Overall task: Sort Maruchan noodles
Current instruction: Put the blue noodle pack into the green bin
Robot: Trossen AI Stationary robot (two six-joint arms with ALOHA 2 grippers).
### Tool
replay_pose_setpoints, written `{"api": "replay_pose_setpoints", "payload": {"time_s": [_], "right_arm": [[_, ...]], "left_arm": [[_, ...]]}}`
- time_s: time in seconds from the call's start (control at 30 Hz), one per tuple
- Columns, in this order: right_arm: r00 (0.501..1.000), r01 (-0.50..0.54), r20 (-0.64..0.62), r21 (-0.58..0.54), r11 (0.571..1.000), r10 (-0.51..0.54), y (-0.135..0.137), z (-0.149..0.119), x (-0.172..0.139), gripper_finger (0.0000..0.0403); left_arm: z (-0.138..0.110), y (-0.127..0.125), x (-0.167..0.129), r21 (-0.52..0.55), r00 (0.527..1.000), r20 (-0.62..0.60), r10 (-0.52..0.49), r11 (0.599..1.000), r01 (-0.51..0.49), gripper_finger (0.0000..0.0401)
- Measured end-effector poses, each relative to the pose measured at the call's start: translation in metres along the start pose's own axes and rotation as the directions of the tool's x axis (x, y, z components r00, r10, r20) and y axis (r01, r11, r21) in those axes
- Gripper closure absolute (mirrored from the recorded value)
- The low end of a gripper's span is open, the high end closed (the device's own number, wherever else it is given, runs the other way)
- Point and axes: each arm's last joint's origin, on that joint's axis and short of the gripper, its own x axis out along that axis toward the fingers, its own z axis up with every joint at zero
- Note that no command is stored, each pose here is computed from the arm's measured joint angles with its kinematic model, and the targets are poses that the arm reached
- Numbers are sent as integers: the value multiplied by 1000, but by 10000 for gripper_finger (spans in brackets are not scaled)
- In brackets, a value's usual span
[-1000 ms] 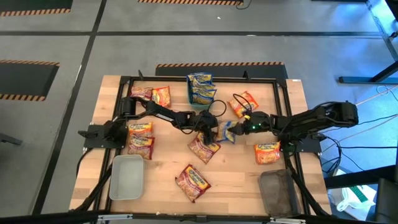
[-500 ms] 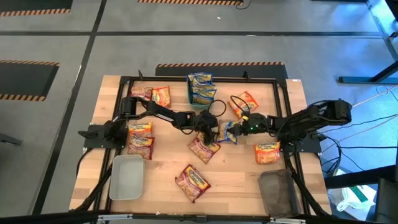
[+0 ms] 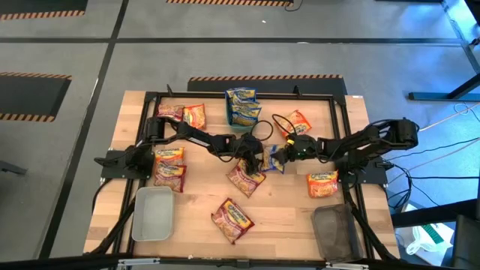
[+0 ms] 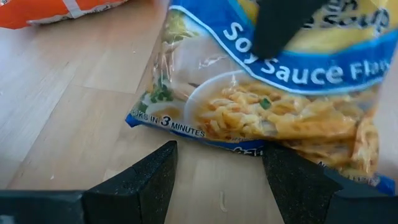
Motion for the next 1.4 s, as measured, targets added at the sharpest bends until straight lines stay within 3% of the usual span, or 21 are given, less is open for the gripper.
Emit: {"api": "replay_pose_setpoints", "payload": {"time_s": [0.13,0.47,0.63,0.7,1.0,1.23,1.4], "right_arm": [[1000,-8,4,-46,999,8,1,0,0,306],[1000,-12,3,-160,987,13,4,2,1,286],[998,-59,-8,-239,969,59,13,7,3,305],[997,-75,-13,-268,960,75,17,9,4,307],[997,-70,-19,-376,924,68,41,25,5,295],[999,-51,-37,-531,846,37,74,46,3,304],[1000,3,-13,-669,743,-16,108,70,-7,295]], "left_arm": [[4,-8,-7,24,1000,-1,-5,1000,5,169],[22,-28,-55,103,996,-82,-33,994,42,169],[29,-41,-83,128,996,-68,-64,989,72,169],[22,-43,-99,138,994,-80,-71,987,81,169],[-10,-39,-163,61,987,113,-110,993,104,169],[-37,-41,-201,39,963,211,-168,986,163,169],[-59,-46,-213,71,958,193,-210,977,199,169]]}}
